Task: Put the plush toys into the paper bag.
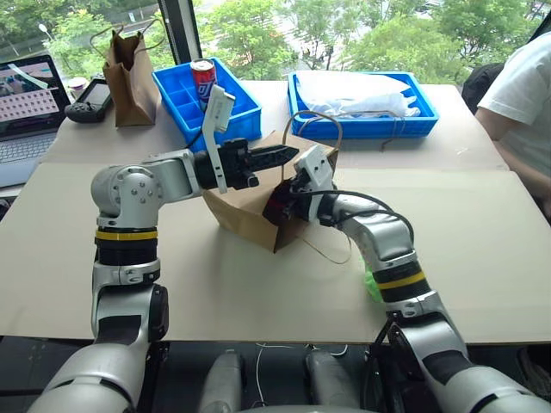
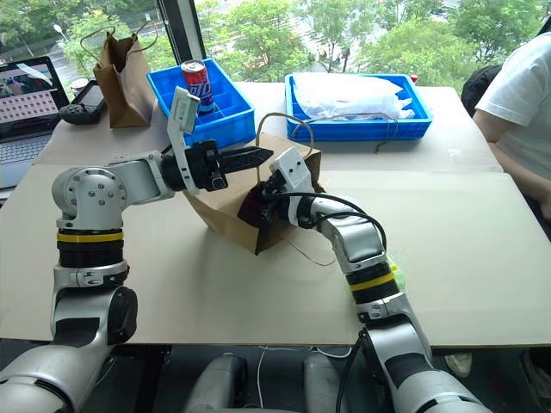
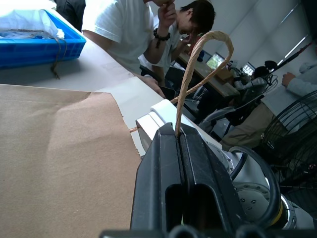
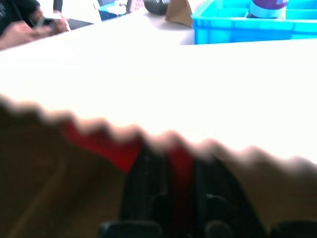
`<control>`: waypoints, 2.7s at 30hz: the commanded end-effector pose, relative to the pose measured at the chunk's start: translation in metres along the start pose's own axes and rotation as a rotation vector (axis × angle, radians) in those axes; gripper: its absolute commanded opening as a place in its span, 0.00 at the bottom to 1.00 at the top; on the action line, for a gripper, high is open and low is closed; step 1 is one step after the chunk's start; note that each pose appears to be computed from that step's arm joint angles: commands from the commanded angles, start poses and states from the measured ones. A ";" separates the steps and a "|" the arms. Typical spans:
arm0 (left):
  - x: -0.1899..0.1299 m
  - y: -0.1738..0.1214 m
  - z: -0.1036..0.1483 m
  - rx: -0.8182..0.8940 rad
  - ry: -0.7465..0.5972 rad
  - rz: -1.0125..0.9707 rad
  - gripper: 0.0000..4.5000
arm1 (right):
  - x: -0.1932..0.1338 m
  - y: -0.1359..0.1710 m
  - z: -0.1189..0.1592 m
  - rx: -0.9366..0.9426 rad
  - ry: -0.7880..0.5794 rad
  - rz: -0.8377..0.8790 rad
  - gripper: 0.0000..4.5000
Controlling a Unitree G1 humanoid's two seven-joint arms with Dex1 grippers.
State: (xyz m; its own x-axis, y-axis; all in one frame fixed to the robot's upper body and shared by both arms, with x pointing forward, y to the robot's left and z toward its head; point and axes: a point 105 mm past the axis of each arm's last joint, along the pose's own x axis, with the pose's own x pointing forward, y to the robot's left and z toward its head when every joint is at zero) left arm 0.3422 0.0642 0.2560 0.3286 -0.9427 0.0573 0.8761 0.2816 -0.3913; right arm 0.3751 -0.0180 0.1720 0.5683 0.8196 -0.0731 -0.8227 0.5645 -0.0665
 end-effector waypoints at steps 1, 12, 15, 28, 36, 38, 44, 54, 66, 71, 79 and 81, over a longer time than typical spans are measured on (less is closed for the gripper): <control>0.000 -0.013 0.017 0.067 -0.040 -0.033 0.00 | -0.014 -0.004 0.012 -0.002 -0.051 -0.014 0.49; 0.002 -0.010 0.014 0.070 -0.024 -0.046 0.00 | -0.088 -0.005 0.025 -0.001 0.020 -0.069 0.99; 0.004 -0.011 0.012 0.070 -0.016 -0.063 0.00 | -0.135 -0.007 0.022 -0.036 0.132 -0.090 0.99; 0.010 -0.014 0.003 0.088 0.028 -0.105 0.00 | -0.221 -0.003 -0.053 -0.006 0.617 -0.166 0.99; 0.009 -0.015 0.004 0.102 0.036 -0.113 0.00 | -0.233 -0.014 -0.078 -0.005 0.693 -0.241 0.54; 0.009 -0.015 0.004 0.102 0.034 -0.115 0.00 | -0.231 -0.019 -0.064 -0.042 0.655 -0.241 0.37; 0.011 -0.017 0.005 0.104 0.033 -0.125 0.00 | -0.190 -0.018 0.003 -0.240 0.453 -0.164 0.00; 0.014 -0.022 0.011 0.118 0.029 -0.143 0.00 | -0.078 -0.002 0.025 -0.318 0.233 -0.054 0.00; 0.008 -0.023 0.013 0.133 0.016 -0.120 0.00 | -0.019 0.017 0.035 -0.230 -0.021 0.015 0.46; 0.007 -0.021 0.011 0.128 0.012 -0.114 0.00 | -0.040 0.015 0.034 -0.194 -0.020 0.002 0.83; 0.009 -0.020 0.009 0.121 0.009 -0.124 0.00 | -0.088 0.008 0.043 -0.174 0.030 -0.032 0.99; 0.010 -0.021 0.008 0.119 0.009 -0.130 0.00 | -0.103 0.002 0.048 -0.164 0.042 -0.054 0.99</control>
State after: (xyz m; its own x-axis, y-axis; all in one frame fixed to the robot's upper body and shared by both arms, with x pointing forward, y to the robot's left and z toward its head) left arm 0.3344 0.0510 0.2600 0.2292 -0.9721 0.0505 0.9277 0.2024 -0.3138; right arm 0.3223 -0.0860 0.2090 0.6077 0.7810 -0.1439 -0.7895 0.5743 -0.2165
